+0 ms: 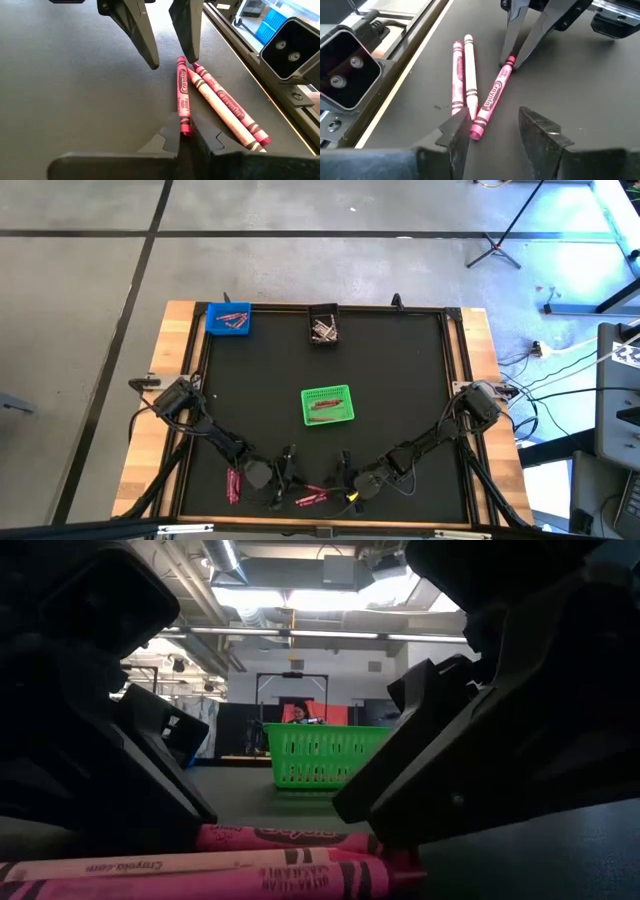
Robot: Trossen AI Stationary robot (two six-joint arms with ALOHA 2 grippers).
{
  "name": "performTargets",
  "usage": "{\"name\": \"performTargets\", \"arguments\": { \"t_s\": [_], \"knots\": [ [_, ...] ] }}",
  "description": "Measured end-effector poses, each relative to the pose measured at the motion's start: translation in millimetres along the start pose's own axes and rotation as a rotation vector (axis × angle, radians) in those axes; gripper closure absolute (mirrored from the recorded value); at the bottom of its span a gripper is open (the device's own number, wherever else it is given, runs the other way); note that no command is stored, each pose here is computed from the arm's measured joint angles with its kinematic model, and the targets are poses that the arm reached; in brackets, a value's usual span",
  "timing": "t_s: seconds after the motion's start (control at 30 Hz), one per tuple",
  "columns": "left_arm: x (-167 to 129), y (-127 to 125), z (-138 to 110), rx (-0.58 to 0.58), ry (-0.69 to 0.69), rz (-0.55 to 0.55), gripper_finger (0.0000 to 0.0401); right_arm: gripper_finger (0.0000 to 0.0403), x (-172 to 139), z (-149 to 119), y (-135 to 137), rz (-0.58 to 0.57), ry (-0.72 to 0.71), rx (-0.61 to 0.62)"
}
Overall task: Sort crayons
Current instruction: Put the red crayon into the green bin
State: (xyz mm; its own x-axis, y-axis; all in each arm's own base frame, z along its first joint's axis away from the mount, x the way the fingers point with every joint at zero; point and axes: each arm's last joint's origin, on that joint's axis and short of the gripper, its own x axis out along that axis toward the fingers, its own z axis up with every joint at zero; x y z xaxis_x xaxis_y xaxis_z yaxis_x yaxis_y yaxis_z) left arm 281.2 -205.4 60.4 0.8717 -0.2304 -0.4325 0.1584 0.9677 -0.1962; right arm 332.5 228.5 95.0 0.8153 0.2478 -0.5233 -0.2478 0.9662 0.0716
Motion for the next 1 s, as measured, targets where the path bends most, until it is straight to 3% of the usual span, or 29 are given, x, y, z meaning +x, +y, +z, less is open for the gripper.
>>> {"name": "performTargets", "arguments": {
  "t_s": [0.43, 0.73, 1.0],
  "knots": [
    [-8, 1, 13, 0.031, 0.006, 0.054, 0.0386, 0.0235, -32, 23, -3, -0.029, 0.098, -0.004],
    [-30, 3, 52, 0.019, 0.000, 0.084, 0.0386, 0.0235, -64, 40, -8, -0.062, 0.187, 0.037],
    [-64, 12, 93, 0.068, -0.055, 0.241, 0.0386, 0.0235, -71, 41, -11, -0.105, 0.210, 0.031]
  ]
}}
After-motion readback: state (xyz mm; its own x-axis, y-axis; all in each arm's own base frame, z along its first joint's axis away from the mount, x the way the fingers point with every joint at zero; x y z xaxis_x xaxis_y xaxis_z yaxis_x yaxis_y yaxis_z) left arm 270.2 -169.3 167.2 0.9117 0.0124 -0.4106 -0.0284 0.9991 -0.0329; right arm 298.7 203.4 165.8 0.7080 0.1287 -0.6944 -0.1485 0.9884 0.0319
